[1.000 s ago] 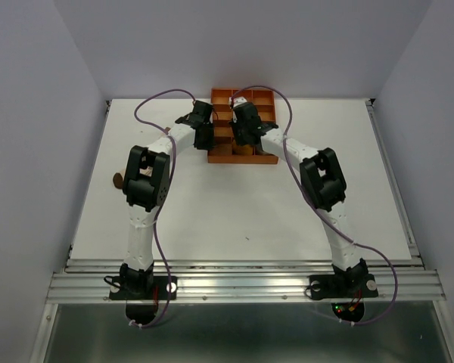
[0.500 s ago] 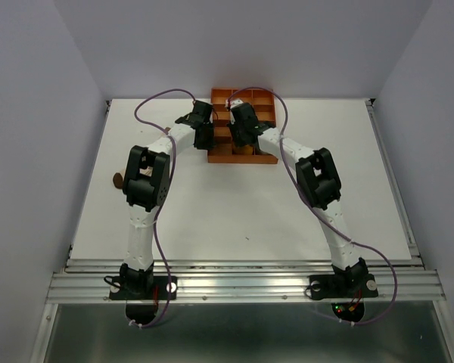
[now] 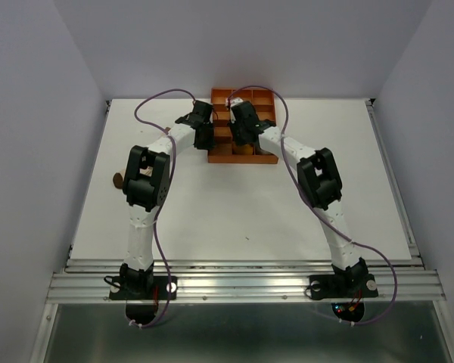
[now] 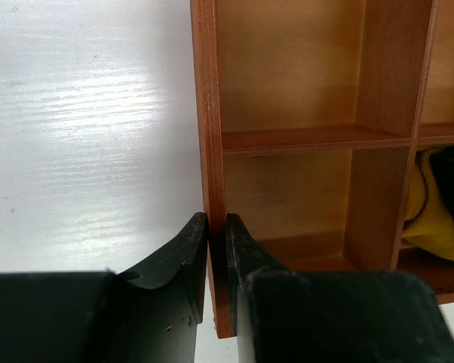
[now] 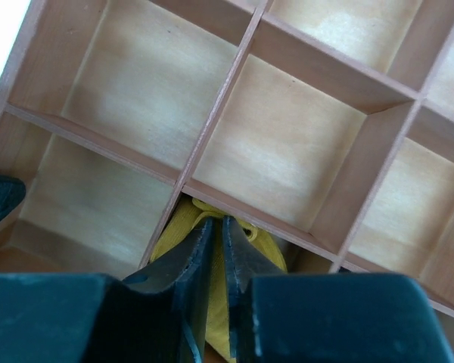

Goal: Roll the socks
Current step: Place the sock in the storage box.

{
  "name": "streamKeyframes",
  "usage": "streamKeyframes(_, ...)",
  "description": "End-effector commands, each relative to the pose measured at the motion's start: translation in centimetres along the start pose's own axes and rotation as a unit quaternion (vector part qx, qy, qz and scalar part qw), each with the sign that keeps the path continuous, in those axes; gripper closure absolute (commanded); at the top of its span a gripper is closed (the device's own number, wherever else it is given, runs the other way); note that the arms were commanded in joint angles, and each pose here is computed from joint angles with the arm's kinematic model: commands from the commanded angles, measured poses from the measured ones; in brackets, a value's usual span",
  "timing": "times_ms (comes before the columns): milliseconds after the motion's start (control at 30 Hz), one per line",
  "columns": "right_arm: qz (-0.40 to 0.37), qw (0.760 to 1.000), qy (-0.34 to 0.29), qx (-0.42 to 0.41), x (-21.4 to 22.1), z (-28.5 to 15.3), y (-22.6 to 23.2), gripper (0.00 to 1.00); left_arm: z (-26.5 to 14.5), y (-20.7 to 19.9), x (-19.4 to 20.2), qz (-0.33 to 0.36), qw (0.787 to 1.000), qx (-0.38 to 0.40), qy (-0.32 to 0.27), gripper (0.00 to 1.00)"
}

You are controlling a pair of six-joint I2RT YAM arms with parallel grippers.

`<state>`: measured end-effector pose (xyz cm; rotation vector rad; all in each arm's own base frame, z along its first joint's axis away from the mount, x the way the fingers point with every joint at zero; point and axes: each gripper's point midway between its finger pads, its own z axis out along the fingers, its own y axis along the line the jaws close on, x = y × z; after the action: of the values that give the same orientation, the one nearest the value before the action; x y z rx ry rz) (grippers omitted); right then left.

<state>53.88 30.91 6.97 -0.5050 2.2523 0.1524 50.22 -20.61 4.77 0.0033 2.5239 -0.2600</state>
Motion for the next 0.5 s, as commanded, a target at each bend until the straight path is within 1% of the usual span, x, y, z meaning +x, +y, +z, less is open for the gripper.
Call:
streamKeyframes(0, 0.012, 0.996, -0.088, 0.014, -7.5, -5.0, -1.2, 0.81, 0.9, -1.6, 0.1, -0.01, 1.0, 0.03, 0.004, 0.94)
streamKeyframes(100, 0.024, 0.992, -0.121, 0.023, -9.8, -7.2, -1.7, 0.78, 0.6, -1.7, -0.5, -0.011, 1.0, 0.029, -0.001, 0.91)
streamKeyframes(233, 0.032, 0.99, -0.137, 0.024, -10.5, -8.8, -2.0, 0.72, 0.2, -1.7, -1.0, -0.009, 1.0, 0.027, -0.007, 0.87)
streamKeyframes(267, 0.034, 0.989, -0.142, 0.023, -10.8, -9.3, -2.0, 0.69, 0.1, -1.6, -1.1, -0.01, 1.0, 0.022, -0.01, 0.85)
streamKeyframes(300, 0.04, 0.987, -0.152, 0.022, -11.4, -10.1, -2.0, 0.64, -0.1, -1.5, -1.2, -0.01, 1.0, 0.02, -0.012, 0.84)
streamKeyframes(367, 0.045, 0.987, -0.154, 0.022, -11.4, -10.6, -2.1, 0.59, -0.3, -1.5, -1.4, -0.011, 1.0, 0.021, -0.013, 0.81)
streamKeyframes(400, 0.048, 0.986, -0.156, 0.024, -11.5, -10.9, -2.2, 0.54, -0.4, -1.6, -1.5, -0.011, 1.0, 0.022, -0.015, 0.8)
streamKeyframes(433, 0.053, 0.984, -0.166, 0.027, -12.0, -11.9, -2.4, 0.49, -0.5, -1.7, -1.5, -0.014, 1.0, 0.023, -0.016, 0.77)
streamKeyframes(467, 0.058, 0.984, -0.164, 0.029, -11.7, -12.0, -2.5, 0.43, -0.8, -1.9, -1.8, -0.015, 0.999, 0.029, -0.02, 0.69)
